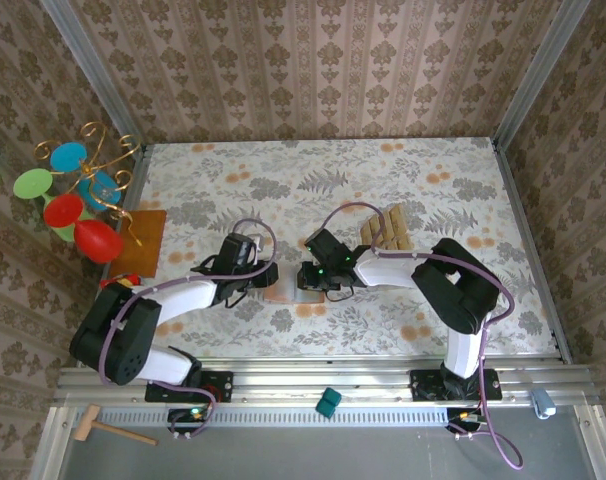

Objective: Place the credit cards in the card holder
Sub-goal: Open the card holder at the center of the table.

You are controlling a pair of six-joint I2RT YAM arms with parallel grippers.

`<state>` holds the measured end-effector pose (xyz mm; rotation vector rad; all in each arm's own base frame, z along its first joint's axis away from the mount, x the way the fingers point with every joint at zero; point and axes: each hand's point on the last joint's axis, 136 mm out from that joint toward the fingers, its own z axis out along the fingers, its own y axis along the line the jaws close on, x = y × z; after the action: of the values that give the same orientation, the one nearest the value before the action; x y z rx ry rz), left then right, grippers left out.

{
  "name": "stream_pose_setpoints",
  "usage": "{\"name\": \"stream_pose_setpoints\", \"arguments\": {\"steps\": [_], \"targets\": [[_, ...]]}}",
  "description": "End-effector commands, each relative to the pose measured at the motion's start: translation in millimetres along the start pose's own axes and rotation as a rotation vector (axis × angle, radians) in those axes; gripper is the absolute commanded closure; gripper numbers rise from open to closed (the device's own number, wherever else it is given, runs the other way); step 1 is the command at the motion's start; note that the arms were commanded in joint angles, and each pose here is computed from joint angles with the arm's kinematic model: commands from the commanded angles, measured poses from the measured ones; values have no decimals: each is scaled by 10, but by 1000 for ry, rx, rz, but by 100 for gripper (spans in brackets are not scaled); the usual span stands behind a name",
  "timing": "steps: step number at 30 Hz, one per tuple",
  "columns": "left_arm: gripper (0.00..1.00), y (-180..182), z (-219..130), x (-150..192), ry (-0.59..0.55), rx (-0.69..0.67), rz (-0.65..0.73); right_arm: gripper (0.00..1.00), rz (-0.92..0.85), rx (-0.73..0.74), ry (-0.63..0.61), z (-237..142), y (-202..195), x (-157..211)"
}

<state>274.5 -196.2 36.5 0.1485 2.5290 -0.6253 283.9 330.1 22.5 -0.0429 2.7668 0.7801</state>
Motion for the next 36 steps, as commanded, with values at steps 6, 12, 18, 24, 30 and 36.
{"name": "stream_pose_setpoints", "arguments": {"steps": [6,12,18,24,30,36], "targets": [[45,121,-48,-31,-16,-49,11,80,9,56,19,28,-136,68],[31,157,-259,-198,-69,-53,5,81,13,55,20,34,-137,71],[27,17,-426,-352,-111,-5,16,81,12,46,16,2,-109,59],[37,13,-364,-301,-97,6,9,82,-8,20,1,-115,23,-11],[49,78,-250,-166,-69,1,-5,83,-36,4,-13,-244,152,-89],[52,96,-204,-116,-61,1,-8,85,-48,-3,-8,-207,244,-141]]}}
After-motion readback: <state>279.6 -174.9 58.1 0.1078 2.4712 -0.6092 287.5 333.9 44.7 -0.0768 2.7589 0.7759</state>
